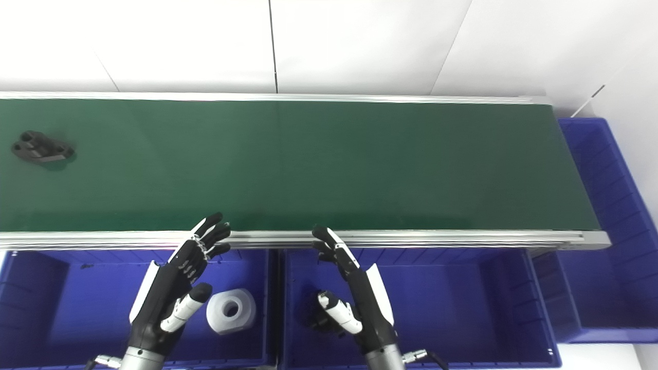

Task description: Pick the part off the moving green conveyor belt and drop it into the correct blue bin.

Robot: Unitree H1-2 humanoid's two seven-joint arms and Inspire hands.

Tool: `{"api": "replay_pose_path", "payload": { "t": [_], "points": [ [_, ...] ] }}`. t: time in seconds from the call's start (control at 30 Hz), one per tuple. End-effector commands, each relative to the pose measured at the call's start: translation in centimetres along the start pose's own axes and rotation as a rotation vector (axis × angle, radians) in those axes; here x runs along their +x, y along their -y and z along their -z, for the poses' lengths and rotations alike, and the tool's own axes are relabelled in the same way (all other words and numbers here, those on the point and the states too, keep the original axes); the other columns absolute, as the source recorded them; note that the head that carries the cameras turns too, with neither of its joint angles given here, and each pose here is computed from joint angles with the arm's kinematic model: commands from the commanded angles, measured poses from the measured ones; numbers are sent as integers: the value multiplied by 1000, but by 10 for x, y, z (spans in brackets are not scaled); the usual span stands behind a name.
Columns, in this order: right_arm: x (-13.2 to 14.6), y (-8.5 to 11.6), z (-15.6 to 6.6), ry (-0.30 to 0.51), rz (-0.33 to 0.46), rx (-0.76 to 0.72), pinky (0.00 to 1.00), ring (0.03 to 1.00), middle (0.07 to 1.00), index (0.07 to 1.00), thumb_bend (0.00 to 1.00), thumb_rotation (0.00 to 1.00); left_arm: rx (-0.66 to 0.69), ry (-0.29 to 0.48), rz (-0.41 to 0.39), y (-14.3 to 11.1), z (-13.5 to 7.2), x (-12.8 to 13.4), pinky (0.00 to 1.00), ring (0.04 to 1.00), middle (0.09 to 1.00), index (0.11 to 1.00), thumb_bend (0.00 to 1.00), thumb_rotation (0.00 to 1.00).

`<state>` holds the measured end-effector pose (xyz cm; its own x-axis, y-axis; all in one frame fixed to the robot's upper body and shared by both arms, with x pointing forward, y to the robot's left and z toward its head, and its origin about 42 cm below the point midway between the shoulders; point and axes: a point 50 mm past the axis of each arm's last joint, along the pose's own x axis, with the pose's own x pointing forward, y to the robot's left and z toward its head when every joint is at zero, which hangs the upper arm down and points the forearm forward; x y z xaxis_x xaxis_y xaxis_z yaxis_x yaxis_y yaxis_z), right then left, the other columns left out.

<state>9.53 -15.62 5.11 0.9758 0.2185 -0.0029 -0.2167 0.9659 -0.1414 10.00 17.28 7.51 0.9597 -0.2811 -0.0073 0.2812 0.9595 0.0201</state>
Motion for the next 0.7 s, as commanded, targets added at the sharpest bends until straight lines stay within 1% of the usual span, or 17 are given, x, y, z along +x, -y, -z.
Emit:
{"api": "replay_pose_path", "payload": {
  "t": [0.0,0.13,0.3,0.4,0.47,0.57,0.67],
  "points": [
    [1,2,-9,52,5,10,805,846,891,914,880,997,-1,27,9,2,-7,3,817,888,877,910,764,785],
    [0,2,-8,48,6,1,799,841,887,907,878,1000,-5,25,17,2,-8,2,821,891,878,913,767,784],
    [1,-1,-10,47,12,11,804,850,892,912,883,1000,-8,-4,22,-3,-8,1,827,889,870,914,755,772],
    [1,-2,-12,50,17,7,802,847,887,906,881,1000,-3,18,26,-5,-6,3,825,888,869,915,735,764],
    [1,-2,-12,50,18,6,801,846,886,903,883,1000,-12,4,19,-3,-5,3,824,883,863,905,781,767],
    [2,1,-12,50,21,5,797,846,888,904,886,1000,-9,-3,31,-2,-7,4,827,885,866,906,786,774],
    [3,2,-12,52,24,15,796,842,886,900,885,1000,2,0,45,-2,-8,6,839,889,872,924,734,764]
  ]
}}
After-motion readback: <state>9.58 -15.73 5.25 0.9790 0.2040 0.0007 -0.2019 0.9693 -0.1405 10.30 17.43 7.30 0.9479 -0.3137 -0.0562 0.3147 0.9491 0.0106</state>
